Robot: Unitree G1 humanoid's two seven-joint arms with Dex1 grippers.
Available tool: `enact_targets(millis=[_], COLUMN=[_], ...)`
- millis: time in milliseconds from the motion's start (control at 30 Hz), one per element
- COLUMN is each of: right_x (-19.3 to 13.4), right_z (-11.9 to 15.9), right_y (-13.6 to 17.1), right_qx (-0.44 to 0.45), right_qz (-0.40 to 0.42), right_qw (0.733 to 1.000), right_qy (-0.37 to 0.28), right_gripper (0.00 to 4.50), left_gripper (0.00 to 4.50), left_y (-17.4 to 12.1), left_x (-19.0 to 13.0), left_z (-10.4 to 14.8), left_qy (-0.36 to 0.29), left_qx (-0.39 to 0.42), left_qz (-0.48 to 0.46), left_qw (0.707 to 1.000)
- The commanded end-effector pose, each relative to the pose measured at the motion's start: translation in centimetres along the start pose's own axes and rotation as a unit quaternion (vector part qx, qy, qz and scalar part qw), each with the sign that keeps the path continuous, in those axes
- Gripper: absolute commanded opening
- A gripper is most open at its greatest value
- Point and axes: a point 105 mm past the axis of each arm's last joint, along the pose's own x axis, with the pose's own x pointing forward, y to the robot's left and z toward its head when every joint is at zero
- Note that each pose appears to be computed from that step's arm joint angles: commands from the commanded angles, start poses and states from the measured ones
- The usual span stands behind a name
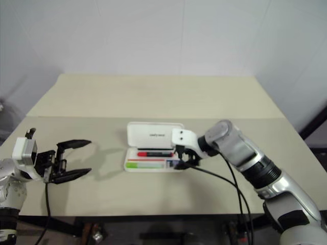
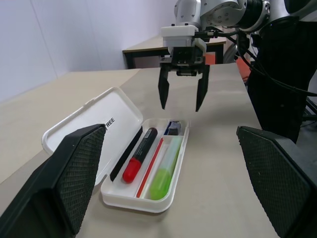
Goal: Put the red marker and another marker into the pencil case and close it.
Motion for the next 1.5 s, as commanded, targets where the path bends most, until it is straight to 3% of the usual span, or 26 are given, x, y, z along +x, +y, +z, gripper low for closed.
enact_targets(millis=[33, 267, 667, 967, 1100, 1433, 1500], right_x=[-1.3, -1.7, -3.0, -2.4, -2.5, -3.4, -3.7], right_z=[1.3, 1.8, 4.1, 3.2, 3.1, 3.6, 3.3], right_y=[-0.7, -1.1, -3.7, -4.2, -4.4, -5.1, -5.4], right_qx=[-0.020, -0.004, 0.040, 0.059, 0.065, 0.063, 0.070], right_qz=[-0.021, -0.034, -0.142, -0.164, -0.172, -0.193, -0.200], right_qw=[0.999, 0.999, 0.965, 0.955, 0.952, 0.941, 0.937], right_qy=[-0.013, -0.040, -0.217, -0.238, -0.244, -0.271, -0.278], right_gripper=[4.47, 4.47, 4.47, 4.47, 4.50, 4.50, 4.50], left_gripper=[4.50, 4.50, 4.50, 4.50, 3.61, 0.21, 0.02], left_y=[-0.4, -0.1, 2.9, 5.0, 5.7, 7.4, 8.7], left_x=[-0.2, 0.2, 0.5, 1.6, 1.6, 0.8, 0.3], left_z=[0.5, 0.4, -0.5, -0.1, -0.4, -1.0, -1.4], left_qy=[-0.001, -0.003, 0.004, -0.031, -0.021, 0.009, 0.037], left_qx=[0.011, 0.014, 0.023, 0.010, 0.011, 0.020, 0.028], left_qz=[-0.031, -0.027, 0.074, 0.113, 0.125, 0.153, 0.185], left_qw=[0.999, 1.000, 0.997, 0.993, 0.992, 0.988, 0.982])
